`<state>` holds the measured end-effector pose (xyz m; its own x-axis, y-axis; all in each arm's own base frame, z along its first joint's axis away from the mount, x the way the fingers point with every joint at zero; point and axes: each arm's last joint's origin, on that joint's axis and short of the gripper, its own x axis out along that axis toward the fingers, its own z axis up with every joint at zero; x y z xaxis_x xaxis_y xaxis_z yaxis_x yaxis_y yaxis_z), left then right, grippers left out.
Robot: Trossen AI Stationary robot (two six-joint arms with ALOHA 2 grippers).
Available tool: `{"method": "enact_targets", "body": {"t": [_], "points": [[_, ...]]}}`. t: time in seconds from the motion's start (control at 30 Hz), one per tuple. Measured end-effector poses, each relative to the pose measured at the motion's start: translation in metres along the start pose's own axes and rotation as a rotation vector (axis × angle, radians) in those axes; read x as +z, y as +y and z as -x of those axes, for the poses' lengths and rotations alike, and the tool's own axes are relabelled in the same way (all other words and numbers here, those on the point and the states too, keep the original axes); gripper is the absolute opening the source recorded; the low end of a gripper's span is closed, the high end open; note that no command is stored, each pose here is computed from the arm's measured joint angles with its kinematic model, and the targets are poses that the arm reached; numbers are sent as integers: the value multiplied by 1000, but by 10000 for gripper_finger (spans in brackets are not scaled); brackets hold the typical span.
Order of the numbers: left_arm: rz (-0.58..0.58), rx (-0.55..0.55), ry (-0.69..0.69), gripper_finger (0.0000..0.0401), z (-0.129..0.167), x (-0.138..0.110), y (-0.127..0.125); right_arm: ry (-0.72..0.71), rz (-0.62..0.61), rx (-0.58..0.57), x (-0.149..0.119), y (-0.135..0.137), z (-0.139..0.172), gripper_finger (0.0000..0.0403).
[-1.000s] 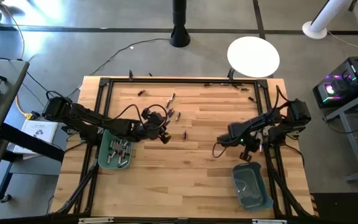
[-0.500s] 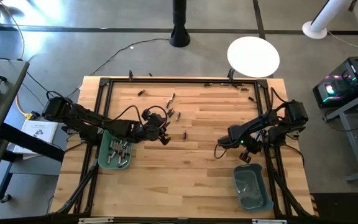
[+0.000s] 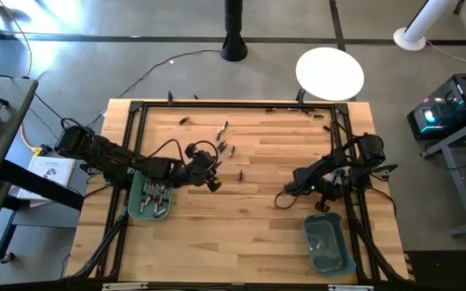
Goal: Sort batteries
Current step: Put the silver battery into the green bin
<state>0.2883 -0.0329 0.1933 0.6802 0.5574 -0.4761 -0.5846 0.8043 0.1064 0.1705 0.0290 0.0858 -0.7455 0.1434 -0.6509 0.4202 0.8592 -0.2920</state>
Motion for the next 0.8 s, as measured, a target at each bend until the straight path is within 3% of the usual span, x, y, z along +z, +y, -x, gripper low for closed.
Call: {"method": "enact_targets", "body": {"t": [0.2,0.5,0.6,0.7,0.8], "points": [[-11,-4,-1,97,1,0,-1,-105,7,-20,4,9,20,0],[-5,2,-8,97,1,0,-1,-440,22,-125,-18,4,101,0],[-5,2,-8,97,1,0,-1,-444,6,-89,-25,-10,106,0],[-5,2,-8,97,1,0,-1,-351,-9,-15,-25,-29,94,6],[-7,3,-7,97,1,0,-1,-241,-17,97,-18,-43,78,38]]}}
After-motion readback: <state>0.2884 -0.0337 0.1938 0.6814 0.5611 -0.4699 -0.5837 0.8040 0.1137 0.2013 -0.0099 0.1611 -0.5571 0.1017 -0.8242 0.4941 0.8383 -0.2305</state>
